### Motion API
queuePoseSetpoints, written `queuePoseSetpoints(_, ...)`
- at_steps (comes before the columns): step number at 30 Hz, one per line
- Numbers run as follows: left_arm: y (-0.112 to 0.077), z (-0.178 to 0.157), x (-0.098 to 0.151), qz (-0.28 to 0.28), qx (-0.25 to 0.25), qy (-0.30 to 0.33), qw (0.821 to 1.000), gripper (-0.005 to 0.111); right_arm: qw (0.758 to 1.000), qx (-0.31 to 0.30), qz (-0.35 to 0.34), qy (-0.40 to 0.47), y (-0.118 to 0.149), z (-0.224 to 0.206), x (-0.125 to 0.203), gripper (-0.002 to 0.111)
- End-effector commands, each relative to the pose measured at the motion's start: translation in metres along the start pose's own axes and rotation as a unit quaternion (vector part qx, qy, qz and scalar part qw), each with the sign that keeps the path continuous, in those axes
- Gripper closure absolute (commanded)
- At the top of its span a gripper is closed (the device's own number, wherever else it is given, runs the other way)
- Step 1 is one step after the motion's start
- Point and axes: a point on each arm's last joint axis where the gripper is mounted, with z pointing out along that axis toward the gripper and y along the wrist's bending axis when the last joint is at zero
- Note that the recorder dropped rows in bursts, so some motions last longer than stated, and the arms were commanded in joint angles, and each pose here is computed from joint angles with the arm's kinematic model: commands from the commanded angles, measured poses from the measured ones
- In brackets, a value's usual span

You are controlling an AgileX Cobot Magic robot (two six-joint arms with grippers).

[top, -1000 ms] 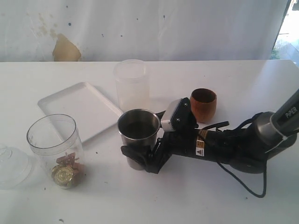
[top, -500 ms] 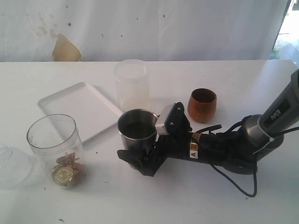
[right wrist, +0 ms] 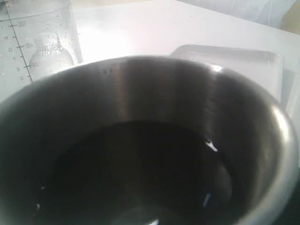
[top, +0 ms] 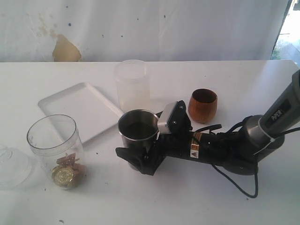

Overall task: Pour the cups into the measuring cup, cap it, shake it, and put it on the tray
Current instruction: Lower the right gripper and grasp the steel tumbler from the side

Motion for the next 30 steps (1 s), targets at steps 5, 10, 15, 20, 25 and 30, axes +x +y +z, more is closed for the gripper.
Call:
queuePoseSetpoints(5, -0.0003, 0.0000, 0.0001, -0.001, 0.002, -0.006, 1.000, 0.106, 1.000, -0.002, -0.006, -0.010, 0.0005, 0.0003, -0.0025, 0.005)
queuePoseSetpoints(10, -0.0003, 0.0000, 0.0001, -0.001, 0.002, -0.006, 1.000, 0.106, 1.000, 0.001, -0.005, -0.010, 0.0001, 0.0003, -0.0026, 0.005)
queuePoseSetpoints(15, -0.0003, 0.0000, 0.0001, -0.001, 0.002, -0.006, 1.000, 0.106, 1.000, 0.023, 0.003, -0.017, -0.0039, 0.0002, -0.0038, 0.008)
queuePoseSetpoints(20, -0.0003, 0.0000, 0.0001, -0.001, 0.002, -0.006, 1.000, 0.106, 1.000, 0.014, 0.001, -0.014, -0.0021, 0.0000, -0.0030, 0.052)
queuePoseSetpoints(25, -0.0003, 0.0000, 0.0001, -0.001, 0.002, -0.006, 1.000, 0.106, 1.000, -0.005, -0.007, -0.008, 0.0014, 0.0000, -0.0019, 0.107)
queuePoseSetpoints(30, -0.0003, 0.0000, 0.0001, -0.001, 0.002, -0.006, 1.000, 0.106, 1.000, -0.007, 0.005, -0.007, 0.0017, 0.0000, -0.0018, 0.107)
